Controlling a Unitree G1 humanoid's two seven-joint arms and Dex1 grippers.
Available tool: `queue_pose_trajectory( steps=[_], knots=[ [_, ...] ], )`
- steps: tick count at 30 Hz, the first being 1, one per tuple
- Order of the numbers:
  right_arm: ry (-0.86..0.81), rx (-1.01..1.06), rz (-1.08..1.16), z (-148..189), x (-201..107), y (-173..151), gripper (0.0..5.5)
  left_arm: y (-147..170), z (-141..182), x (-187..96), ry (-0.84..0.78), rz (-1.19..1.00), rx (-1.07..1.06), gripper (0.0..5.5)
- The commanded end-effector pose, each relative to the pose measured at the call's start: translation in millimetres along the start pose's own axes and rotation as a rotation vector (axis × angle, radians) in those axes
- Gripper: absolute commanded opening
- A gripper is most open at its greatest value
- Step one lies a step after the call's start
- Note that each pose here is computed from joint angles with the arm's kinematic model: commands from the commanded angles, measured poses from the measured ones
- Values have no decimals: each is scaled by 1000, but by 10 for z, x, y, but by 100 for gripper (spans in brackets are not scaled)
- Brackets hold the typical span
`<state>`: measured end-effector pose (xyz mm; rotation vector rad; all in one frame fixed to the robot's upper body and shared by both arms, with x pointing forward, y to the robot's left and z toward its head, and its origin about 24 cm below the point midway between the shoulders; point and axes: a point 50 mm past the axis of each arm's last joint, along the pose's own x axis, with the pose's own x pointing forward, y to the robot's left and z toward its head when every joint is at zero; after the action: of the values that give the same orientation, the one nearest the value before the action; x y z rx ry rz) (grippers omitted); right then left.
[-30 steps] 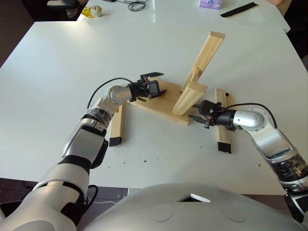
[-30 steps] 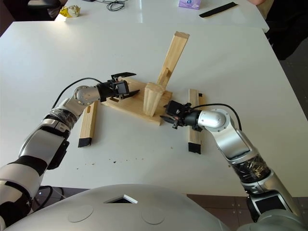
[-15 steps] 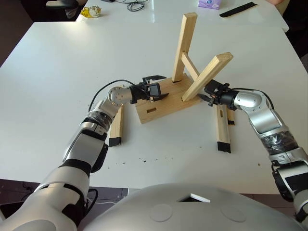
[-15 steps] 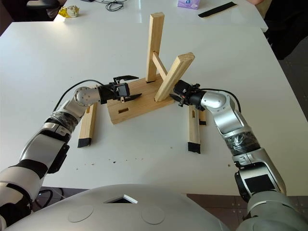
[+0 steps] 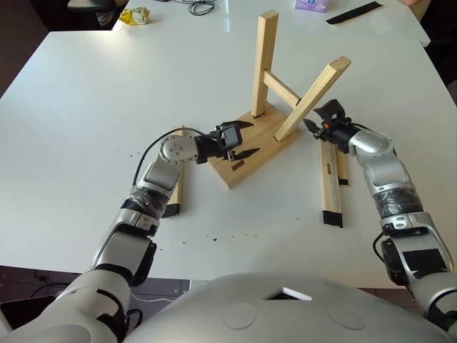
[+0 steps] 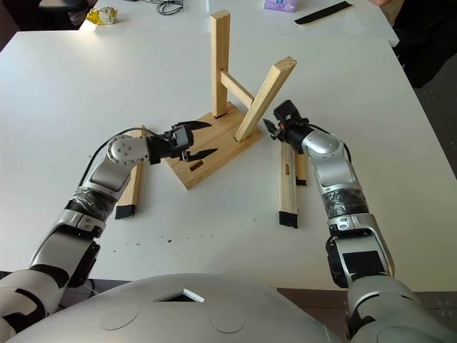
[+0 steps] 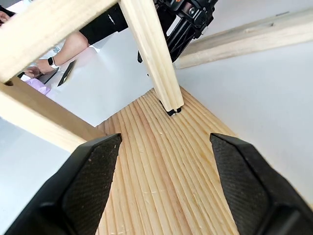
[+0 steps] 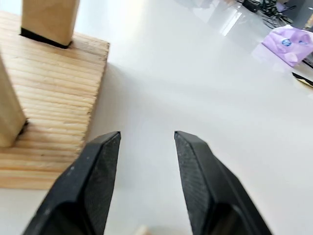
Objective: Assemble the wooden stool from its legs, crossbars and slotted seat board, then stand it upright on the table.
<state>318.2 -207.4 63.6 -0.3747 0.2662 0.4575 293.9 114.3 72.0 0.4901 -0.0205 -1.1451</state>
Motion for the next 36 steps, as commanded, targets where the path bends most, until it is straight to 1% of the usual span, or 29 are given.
queue_pose_trajectory(
  steps=[1, 3, 5, 9, 12, 15, 21, 25, 30, 36],
  knots=[
    [-35, 56, -77, 117, -271, -153, 203, 165, 176, -109, -10, 77, -11, 337],
    [-41, 64, -43, 195, -463, -82, 203, 342, 241, -149, -1, 149, 49, 337],
    [-49, 59, 60, 311, -627, 108, 203, 515, 223, -198, 42, 214, 138, 337],
    [-60, 40, 355, 515, -903, 584, 203, 700, 49, -282, 163, 269, 312, 337],
    [-41, 26, 509, 543, -986, 871, 203, 747, -106, -303, 241, 263, 409, 337],
    [8, 29, 556, 462, -997, 1007, 203, 731, -228, -237, 296, 229, 499, 337],
    [103, -31, 562, 254, -957, 1085, 203, 515, -404, -42, 324, 124, 634, 337],
    [168, -107, 489, 83, -881, 989, 203, 417, -479, -49, 330, 43, 688, 337],
    [185, -148, 397, -32, -684, 940, 203, 353, -512, -128, 303, -25, 635, 337],
    [136, -160, 367, 43, -521, 944, 203, 239, -424, -141, 198, -105, 580, 337]
  ],
)
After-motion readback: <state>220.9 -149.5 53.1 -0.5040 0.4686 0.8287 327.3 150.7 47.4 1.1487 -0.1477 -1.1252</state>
